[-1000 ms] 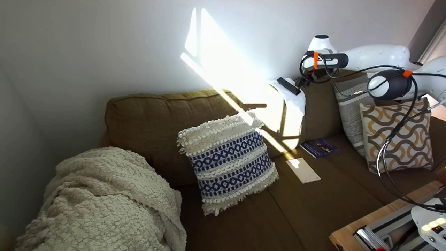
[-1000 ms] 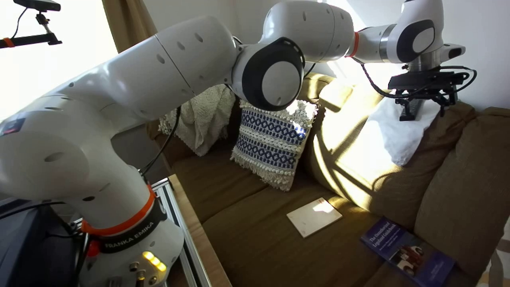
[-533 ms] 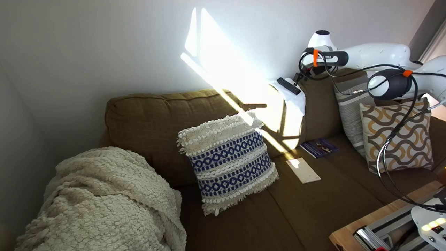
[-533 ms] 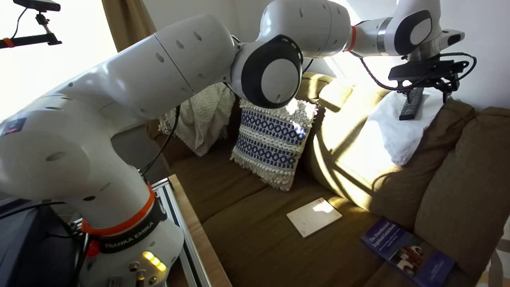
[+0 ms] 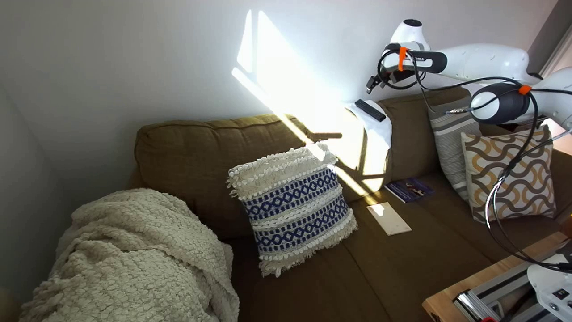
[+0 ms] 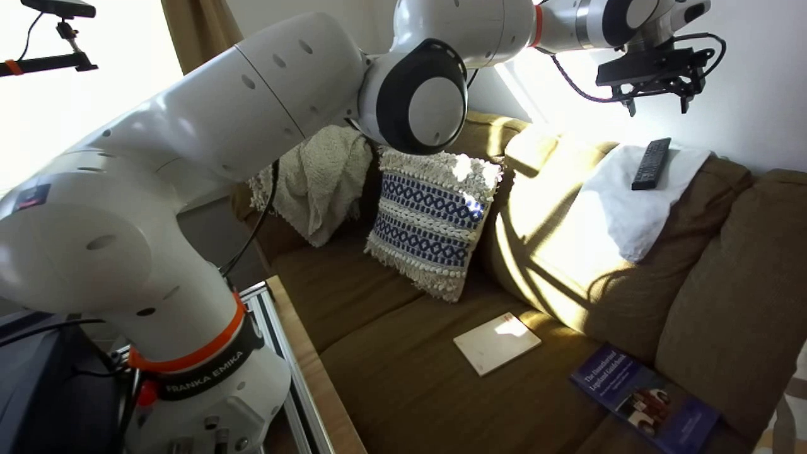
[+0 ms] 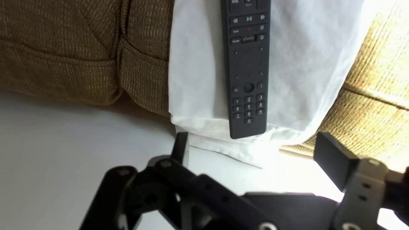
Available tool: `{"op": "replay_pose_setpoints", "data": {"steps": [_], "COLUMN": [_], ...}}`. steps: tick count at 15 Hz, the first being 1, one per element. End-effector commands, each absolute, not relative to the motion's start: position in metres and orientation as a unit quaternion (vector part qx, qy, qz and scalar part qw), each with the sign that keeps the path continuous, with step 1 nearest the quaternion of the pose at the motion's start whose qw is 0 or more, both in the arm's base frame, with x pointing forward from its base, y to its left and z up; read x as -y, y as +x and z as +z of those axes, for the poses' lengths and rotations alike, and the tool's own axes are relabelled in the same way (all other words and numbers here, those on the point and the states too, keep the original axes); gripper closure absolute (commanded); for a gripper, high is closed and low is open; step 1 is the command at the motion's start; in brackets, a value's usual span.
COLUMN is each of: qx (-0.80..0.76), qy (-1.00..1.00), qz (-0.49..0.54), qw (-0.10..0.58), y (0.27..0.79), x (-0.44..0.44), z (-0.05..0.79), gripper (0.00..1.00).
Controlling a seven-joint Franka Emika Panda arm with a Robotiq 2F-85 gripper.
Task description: Turn the remote control over
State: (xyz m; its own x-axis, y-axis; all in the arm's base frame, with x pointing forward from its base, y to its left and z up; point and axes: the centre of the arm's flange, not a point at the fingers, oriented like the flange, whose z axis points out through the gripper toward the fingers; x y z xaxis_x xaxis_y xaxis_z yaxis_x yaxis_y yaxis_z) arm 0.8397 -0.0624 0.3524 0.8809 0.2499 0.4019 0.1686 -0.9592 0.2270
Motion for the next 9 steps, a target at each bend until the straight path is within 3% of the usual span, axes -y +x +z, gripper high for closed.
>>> {"op": "replay_pose_setpoints", "data": {"steps": [1,9], "qx": [-0.062,-0.027], "qy": [0.973,0.971], "qz": [0.2,0.207], "qw": [0.098,0.114], "y": [0.821,0.837], "x": [0.05,0.05], "z": [0.362,0.364], "gripper": [0.0,0.0]}}
